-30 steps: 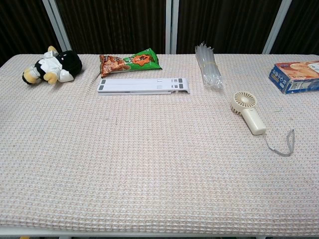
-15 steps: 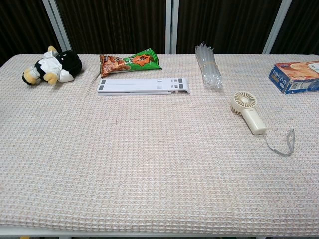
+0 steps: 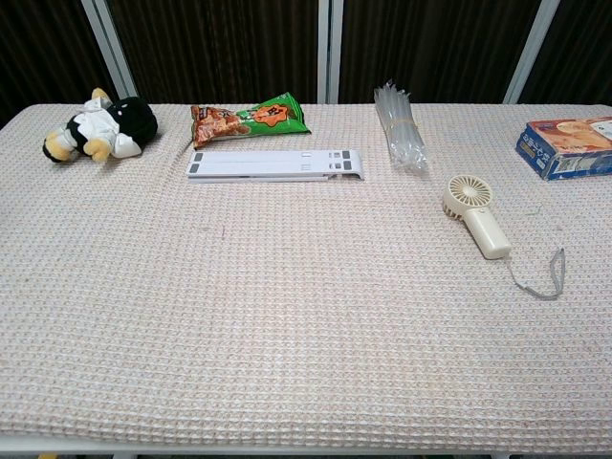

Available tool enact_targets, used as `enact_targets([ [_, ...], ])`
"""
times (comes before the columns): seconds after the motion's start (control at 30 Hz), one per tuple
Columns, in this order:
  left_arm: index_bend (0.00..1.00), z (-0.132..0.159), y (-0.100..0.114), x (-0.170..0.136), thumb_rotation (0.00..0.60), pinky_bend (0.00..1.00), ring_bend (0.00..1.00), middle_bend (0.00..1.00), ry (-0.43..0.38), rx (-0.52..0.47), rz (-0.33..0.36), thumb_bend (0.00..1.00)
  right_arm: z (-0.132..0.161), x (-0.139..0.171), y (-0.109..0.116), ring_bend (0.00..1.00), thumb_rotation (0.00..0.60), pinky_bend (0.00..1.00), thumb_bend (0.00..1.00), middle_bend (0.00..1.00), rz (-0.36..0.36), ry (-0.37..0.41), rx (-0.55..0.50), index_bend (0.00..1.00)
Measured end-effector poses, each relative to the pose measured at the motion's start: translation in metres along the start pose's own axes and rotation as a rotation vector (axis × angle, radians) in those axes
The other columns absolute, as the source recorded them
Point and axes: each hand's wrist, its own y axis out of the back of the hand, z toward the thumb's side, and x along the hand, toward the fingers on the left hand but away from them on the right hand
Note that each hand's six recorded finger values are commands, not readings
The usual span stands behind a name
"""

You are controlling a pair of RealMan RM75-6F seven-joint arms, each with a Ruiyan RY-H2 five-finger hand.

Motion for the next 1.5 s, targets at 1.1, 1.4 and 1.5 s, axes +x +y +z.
enact_targets([
  [1.1,0.12,-0.031,0.001,0.006,0.600,0.14,0.00,0.09,0.071,0.008,-0.001,0.00,0.117,-0.101,-0.060,0.72,0.600,0.64,1.00,0.80,0.193,0.087,0.164,0.00],
  [1.4,0.12,-0.036,-0.001,0.005,0.600,0.14,0.00,0.09,0.078,0.007,-0.006,0.00,0.124,-0.109,-0.068,0.72,0.600,0.64,1.00,0.80,0.217,0.077,0.181,0.00],
  [1.5,0.12,-0.037,-0.001,0.005,0.600,0.14,0.00,0.09,0.079,0.008,-0.006,0.00,0.126,-0.110,-0.069,0.72,0.600,0.64,1.00,0.80,0.221,0.075,0.183,0.00],
])
